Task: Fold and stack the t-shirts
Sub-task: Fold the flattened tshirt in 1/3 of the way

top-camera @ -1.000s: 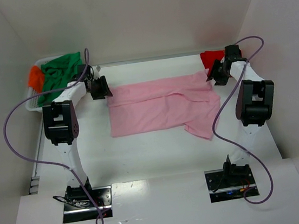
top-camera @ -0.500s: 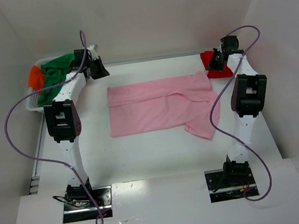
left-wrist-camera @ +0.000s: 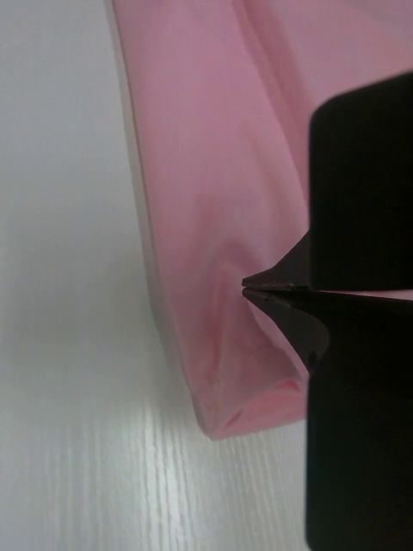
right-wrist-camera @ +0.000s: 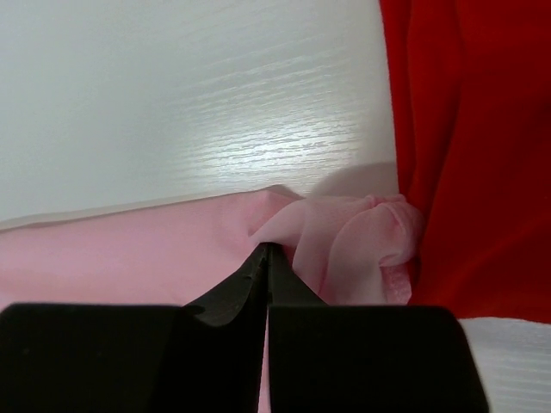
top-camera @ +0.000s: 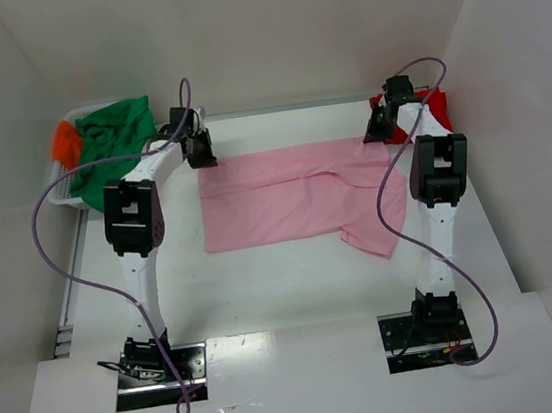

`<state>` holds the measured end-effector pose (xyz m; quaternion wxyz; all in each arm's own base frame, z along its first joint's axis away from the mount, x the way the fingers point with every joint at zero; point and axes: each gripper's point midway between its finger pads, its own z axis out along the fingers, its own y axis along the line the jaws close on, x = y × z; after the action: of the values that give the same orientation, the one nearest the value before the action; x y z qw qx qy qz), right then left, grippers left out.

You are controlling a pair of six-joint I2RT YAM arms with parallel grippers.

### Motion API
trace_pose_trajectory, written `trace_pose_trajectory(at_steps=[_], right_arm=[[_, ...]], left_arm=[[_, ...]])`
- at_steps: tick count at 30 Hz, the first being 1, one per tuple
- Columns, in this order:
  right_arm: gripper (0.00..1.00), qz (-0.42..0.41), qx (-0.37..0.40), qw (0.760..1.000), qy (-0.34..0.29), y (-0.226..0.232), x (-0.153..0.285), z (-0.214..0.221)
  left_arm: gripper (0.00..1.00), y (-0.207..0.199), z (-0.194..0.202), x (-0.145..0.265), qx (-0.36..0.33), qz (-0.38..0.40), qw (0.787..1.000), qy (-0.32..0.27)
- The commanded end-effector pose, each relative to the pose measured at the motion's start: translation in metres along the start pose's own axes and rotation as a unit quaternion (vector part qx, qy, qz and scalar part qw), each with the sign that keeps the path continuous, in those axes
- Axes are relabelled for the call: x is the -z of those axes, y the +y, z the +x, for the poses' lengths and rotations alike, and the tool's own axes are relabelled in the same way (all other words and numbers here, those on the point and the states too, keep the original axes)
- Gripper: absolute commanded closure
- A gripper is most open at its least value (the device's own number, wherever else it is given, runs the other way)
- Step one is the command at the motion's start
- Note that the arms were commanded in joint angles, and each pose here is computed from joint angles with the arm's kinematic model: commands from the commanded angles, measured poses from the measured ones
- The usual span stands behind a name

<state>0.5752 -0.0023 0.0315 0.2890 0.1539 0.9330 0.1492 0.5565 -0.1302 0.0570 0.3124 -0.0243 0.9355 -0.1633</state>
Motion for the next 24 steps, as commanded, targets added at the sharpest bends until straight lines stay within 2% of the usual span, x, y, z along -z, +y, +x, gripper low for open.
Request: trace_pose_trajectory(at_steps=[1, 11, 13, 20, 24], right_arm=[[0.97, 0.021, 0.009, 1.0, -0.001, -0.006, -0.006, -0.006], [0.9, 0.055, 0.04, 0.998, -0.008, 0.008, -0.008, -0.007], [0.9, 0.053, 0.05, 0.997, -0.006, 0.021, -0.009, -0.004], [0.89, 0.03, 0.046, 0.998, -0.007, 0.051, -0.008, 0.0], [0.88, 0.025, 0.05, 0.998, -0.004, 0.063, -0.007, 0.006]], left_arm=[[1.0, 0.025, 0.004, -0.005, 0.027, -0.077, 0.997, 0.007], [1.0, 0.05, 0.023, -0.022, 0.056, -0.142, 0.987, 0.053], [1.0, 0.061, 0.014, -0.017, 0.062, -0.181, 0.981, 0.038], [1.0, 0.094, 0.003, -0.015, 0.083, -0.209, 0.974, 0.029], [1.0, 0.113, -0.023, -0.007, 0.086, -0.22, 0.972, 0.001]])
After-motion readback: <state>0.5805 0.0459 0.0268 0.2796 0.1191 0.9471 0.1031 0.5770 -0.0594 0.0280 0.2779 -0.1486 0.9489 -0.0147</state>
